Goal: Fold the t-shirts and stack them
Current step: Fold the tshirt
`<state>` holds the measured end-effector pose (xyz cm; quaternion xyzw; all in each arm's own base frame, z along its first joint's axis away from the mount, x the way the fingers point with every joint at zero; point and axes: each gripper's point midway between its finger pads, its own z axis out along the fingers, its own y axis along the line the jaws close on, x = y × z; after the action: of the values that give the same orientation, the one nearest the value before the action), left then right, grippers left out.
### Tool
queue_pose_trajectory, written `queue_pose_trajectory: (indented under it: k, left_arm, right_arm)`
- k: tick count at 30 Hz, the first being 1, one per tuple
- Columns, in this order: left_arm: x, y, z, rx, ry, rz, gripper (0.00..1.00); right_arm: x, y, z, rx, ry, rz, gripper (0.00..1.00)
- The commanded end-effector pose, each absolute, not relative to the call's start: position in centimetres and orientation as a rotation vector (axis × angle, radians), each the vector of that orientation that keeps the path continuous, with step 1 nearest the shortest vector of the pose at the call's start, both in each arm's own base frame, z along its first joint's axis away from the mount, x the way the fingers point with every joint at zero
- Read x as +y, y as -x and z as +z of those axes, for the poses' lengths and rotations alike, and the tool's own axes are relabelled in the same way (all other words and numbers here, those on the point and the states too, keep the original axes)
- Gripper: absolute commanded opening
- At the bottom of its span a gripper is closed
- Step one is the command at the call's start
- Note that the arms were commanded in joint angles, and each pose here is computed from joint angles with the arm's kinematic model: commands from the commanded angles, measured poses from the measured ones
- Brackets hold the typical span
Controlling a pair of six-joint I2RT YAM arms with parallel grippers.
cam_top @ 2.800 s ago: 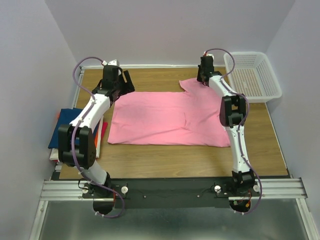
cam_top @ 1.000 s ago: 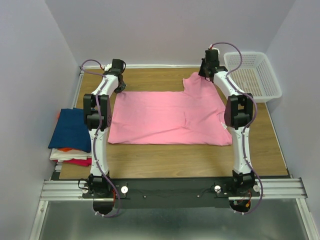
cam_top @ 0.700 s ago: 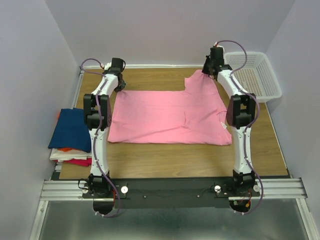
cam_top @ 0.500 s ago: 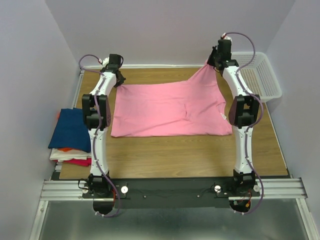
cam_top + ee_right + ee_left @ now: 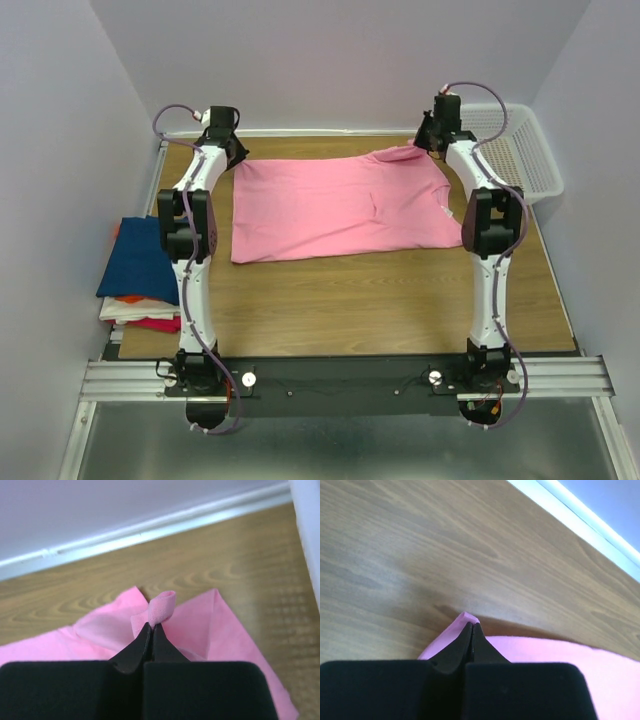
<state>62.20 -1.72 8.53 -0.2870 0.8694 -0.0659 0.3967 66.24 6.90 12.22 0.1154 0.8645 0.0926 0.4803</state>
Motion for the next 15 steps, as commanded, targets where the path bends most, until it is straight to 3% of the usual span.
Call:
queue_pose_trajectory:
  k: [1, 8, 15]
  left_arm:
    - [-1.7, -62.1, 13.9, 2.108, 0.649, -0.226, 0.00]
    - [-1.4, -59.1, 14.2, 2.130, 0.645, -0.200, 0.00]
    - [-1.6, -56.3, 13.8, 2.156, 0.653, -0.215, 0.00]
  right_arm:
    - [6.4, -64.5, 17.2, 2.052, -0.288, 0.224, 0.00]
    - [5.8, -60.9, 19.4, 2.052, -0.330, 0.212, 0.00]
    - [4.9, -56.4, 17.7, 2.107, -0.410, 0.183, 0.00]
